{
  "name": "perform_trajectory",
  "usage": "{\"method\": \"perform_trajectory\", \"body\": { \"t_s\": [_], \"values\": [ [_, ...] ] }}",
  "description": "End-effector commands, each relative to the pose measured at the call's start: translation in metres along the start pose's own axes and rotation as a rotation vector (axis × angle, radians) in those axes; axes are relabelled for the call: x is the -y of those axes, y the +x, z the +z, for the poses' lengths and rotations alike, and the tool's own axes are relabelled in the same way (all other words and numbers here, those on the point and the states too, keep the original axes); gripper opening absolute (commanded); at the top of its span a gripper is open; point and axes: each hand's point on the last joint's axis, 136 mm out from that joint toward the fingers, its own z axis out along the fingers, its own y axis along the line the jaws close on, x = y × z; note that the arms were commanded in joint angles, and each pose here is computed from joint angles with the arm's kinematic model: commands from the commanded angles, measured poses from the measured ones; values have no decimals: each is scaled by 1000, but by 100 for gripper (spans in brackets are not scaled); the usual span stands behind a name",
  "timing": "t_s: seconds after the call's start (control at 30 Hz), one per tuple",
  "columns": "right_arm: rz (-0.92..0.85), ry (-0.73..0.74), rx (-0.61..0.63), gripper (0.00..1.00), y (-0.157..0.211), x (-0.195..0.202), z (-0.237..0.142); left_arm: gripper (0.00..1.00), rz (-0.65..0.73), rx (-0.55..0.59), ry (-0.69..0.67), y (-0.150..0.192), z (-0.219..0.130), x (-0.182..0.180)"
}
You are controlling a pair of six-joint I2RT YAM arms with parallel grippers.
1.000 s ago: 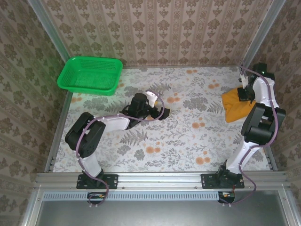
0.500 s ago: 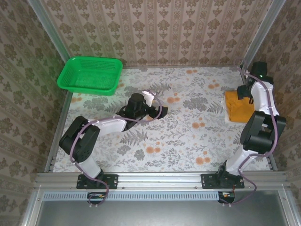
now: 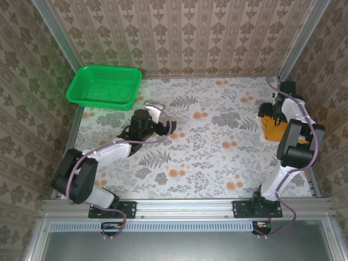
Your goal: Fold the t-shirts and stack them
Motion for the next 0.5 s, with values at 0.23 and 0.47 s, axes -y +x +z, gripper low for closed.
{"method": "perform_trajectory", "body": {
  "t_s": [0.23,0.47],
  "values": [
    [54,-275,493,100,-36,-54,-75,100,30,19,-434,12,-85,-125],
    [-66,-219,776,100,-15,-87,-93,100,70,44,-686,37,-131,-183]
  ]
}}
